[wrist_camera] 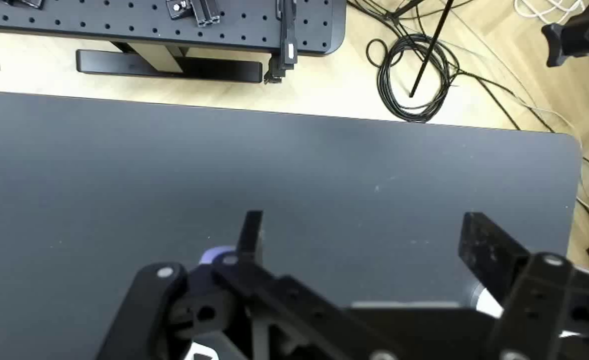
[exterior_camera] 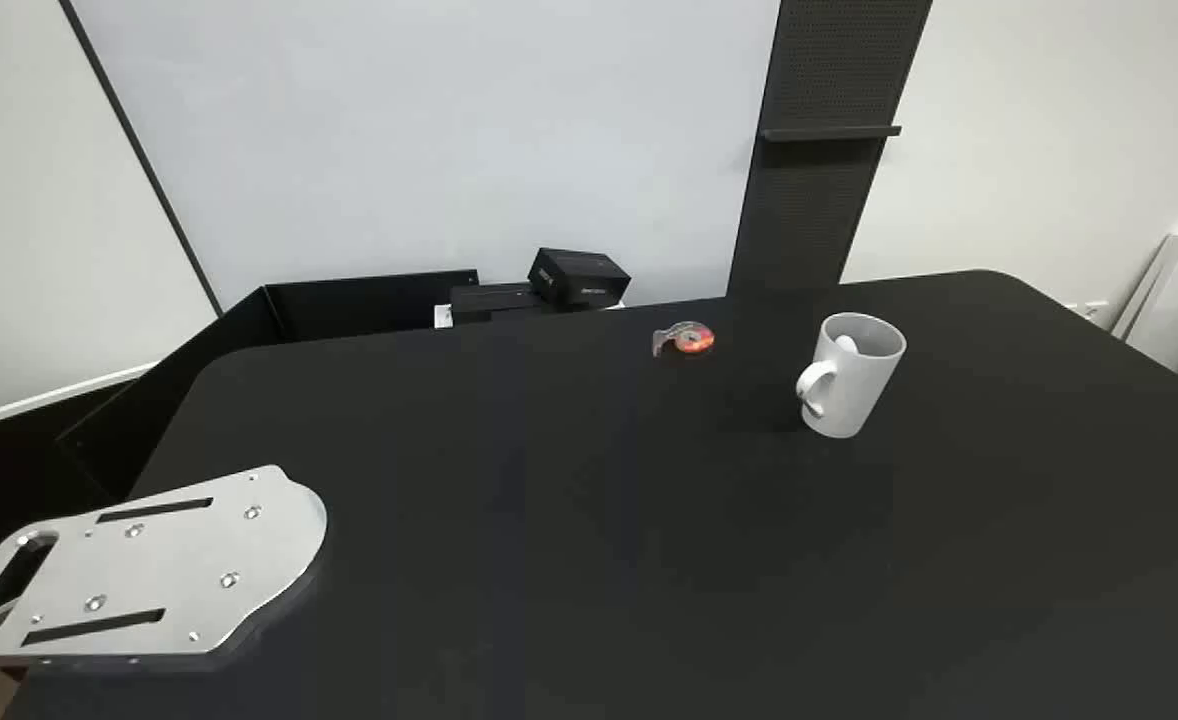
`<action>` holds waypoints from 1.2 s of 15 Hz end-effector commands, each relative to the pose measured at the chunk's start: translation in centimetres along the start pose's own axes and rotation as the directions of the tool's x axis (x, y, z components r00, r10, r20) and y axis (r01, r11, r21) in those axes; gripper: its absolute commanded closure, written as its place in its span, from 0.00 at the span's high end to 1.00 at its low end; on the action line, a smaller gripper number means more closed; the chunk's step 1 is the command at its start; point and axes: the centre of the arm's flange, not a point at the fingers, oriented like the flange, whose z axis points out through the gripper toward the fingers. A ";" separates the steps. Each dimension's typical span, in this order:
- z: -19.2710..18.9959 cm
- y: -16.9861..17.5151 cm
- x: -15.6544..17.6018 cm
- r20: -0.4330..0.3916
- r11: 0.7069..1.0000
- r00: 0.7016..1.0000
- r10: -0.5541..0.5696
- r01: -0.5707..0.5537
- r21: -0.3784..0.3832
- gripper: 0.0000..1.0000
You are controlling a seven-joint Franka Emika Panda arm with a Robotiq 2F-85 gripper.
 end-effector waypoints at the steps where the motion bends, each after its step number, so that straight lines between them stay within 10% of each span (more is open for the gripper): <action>1: 0.0 0.0 0.0 -0.001 1.000 1.000 0.000 0.000 0.000 1.00; 18: 1.3 4.8 4.7 -0.041 0.993 0.996 -0.079 0.075 -0.095 1.00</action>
